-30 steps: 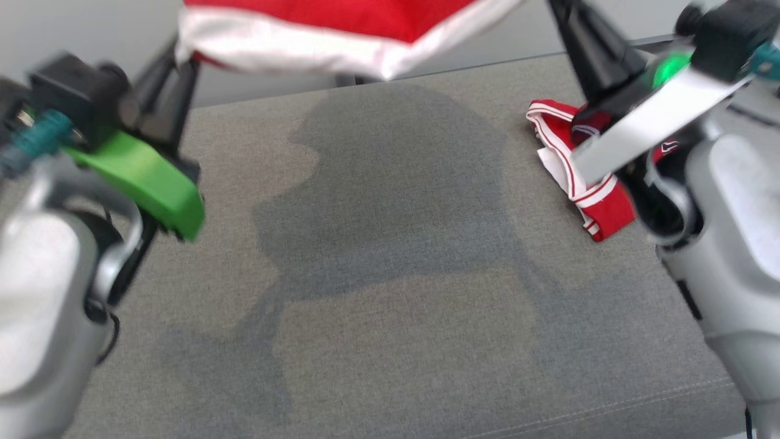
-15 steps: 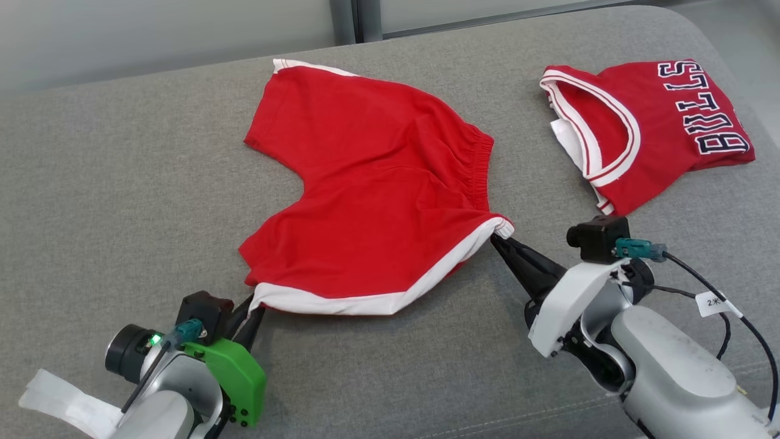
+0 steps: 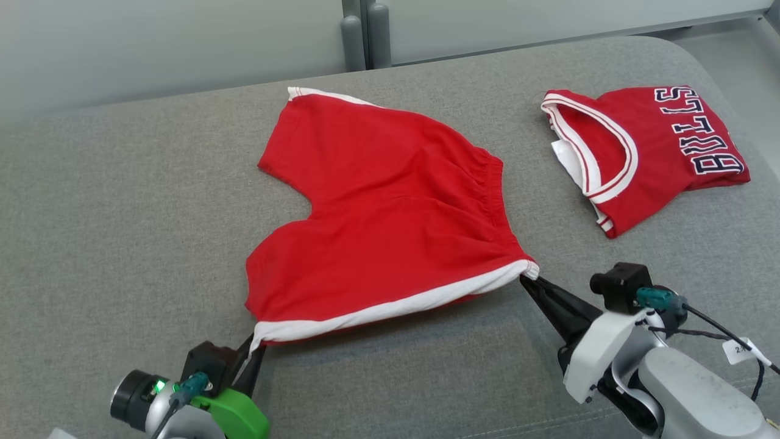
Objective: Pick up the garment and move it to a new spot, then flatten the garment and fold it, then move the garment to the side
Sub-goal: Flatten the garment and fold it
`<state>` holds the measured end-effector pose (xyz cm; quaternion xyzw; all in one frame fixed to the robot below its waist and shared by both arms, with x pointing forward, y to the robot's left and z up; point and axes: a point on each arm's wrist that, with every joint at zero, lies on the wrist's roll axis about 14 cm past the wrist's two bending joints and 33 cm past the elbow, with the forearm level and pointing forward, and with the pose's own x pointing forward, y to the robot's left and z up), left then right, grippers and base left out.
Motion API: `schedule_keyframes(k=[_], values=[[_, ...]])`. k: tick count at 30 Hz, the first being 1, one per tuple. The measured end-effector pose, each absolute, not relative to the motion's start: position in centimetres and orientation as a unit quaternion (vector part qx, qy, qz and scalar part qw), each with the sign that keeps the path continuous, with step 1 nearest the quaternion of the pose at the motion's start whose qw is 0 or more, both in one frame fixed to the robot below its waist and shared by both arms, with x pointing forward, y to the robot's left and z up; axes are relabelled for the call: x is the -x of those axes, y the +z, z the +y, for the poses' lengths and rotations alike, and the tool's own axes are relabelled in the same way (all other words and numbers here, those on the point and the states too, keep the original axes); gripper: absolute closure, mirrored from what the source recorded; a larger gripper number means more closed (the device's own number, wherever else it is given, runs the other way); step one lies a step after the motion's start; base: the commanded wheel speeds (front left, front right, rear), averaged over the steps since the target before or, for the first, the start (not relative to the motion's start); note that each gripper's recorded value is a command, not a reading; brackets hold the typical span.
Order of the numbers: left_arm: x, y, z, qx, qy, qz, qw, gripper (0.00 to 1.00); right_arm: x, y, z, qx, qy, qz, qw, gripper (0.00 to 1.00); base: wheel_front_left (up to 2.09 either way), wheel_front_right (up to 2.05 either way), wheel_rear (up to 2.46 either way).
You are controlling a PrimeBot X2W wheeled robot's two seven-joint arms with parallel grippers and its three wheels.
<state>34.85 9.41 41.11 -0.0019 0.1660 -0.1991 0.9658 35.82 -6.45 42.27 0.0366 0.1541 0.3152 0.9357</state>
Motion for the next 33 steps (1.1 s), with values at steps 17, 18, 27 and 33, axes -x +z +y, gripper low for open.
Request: schedule_keyframes(k=[17, 18, 27, 33], values=[[-30.2, 37.5, 9.1, 0.023, -0.185, 0.222, 0.957, 1.00, -30.6, 39.3, -6.0, -0.061, 0.311, 0.199, 0.927, 1.00, 0.00, 0.00, 0.00], [-30.1, 37.3, 9.1, 0.023, -0.184, 0.224, 0.957, 1.00, -30.3, 38.9, -6.0, -0.062, 0.310, 0.204, 0.926, 1.00, 0.00, 0.00, 0.00], [-29.9, 36.2, 9.1, 0.027, -0.178, 0.240, 0.954, 1.00, -29.3, 36.6, -6.9, -0.008, 0.317, 0.230, 0.920, 0.62, 0.00, 0.00, 0.00], [-30.3, 36.0, 9.2, 0.036, -0.173, 0.241, 0.954, 0.85, -29.5, 35.9, -7.1, -0.005, 0.309, 0.241, 0.920, 0.00, 0.00, 0.00, 0.00]])
